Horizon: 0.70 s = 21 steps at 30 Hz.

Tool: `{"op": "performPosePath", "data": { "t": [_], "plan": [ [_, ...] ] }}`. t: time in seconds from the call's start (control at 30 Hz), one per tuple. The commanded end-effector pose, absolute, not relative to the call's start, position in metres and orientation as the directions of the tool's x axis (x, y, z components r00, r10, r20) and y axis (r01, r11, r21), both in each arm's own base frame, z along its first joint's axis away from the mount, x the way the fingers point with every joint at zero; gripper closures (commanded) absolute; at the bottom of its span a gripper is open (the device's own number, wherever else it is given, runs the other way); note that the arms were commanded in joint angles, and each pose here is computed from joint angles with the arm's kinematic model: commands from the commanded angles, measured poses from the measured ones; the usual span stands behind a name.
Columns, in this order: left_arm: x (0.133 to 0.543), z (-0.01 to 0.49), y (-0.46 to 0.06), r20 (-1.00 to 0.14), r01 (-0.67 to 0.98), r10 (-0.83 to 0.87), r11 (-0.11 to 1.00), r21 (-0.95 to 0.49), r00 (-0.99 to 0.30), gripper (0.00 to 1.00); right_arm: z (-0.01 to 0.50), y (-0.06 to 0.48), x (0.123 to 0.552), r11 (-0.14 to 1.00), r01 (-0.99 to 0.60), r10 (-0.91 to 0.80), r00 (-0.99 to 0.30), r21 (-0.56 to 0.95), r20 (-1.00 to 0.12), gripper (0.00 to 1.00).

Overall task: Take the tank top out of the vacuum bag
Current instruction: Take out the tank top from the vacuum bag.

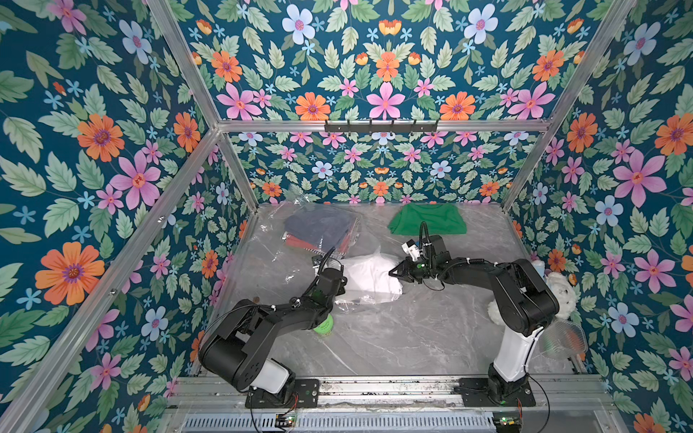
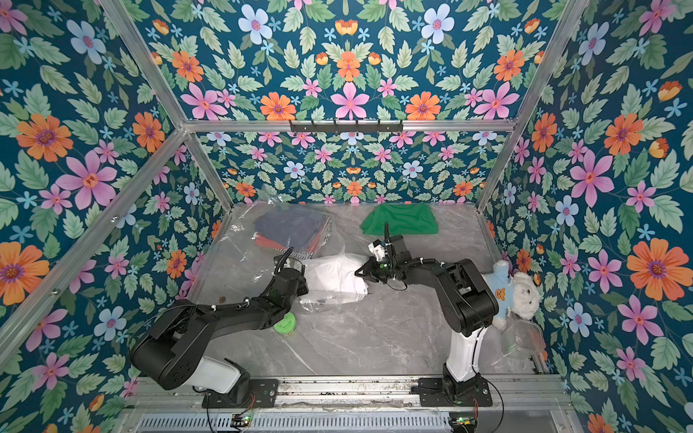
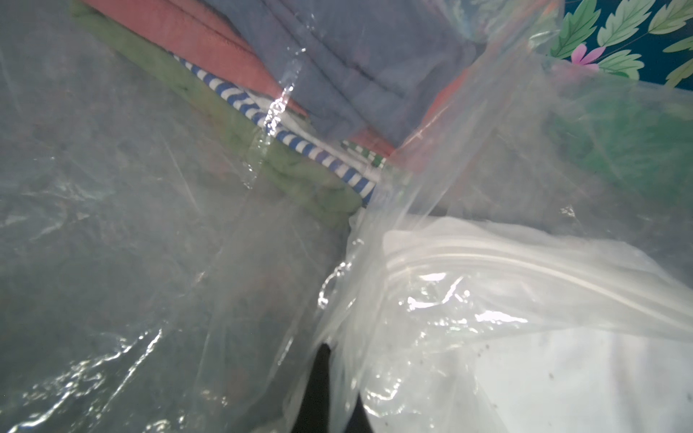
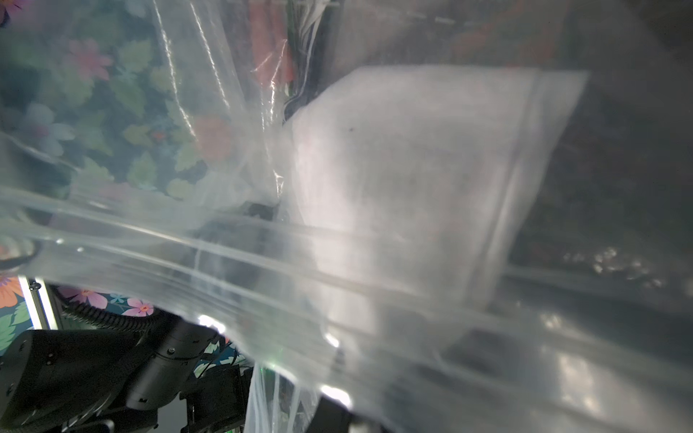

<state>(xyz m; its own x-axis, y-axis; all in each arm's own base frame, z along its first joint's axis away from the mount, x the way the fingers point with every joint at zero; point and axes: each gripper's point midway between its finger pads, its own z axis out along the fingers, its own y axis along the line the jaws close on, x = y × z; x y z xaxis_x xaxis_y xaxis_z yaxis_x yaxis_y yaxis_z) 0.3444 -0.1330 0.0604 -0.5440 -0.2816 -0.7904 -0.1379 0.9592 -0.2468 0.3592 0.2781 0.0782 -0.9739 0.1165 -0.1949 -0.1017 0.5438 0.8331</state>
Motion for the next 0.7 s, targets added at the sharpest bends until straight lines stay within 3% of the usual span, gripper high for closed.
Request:
{"op": "performPosePath", "data": {
  "t": [0.0,0.2,0.4,0.67],
  "plan": [
    [0.344,0.057,-0.128,-0.789,-0.160,-0.273,0.962,-0.221,-0.550,1.00,0.079,0.271,0.361,0.582,-0.117,0.117,-0.967,0.804,-0.225,1.00],
    [0.347,0.050,-0.138,-0.774,-0.136,-0.275,0.961,-0.242,-0.571,1.00,0.063,0.275,0.358,0.562,-0.079,0.117,-0.978,0.823,-0.174,0.54],
    [0.346,0.039,-0.141,-0.759,-0.134,-0.283,0.958,-0.254,-0.587,1.00,0.046,0.279,0.357,0.544,-0.043,0.118,-0.985,0.838,-0.127,0.52],
    [0.347,0.029,-0.146,-0.742,-0.128,-0.293,0.954,-0.272,-0.604,1.00,0.048,0.302,0.351,0.533,-0.104,0.040,-0.988,0.840,-0.148,0.52]
  ]
}}
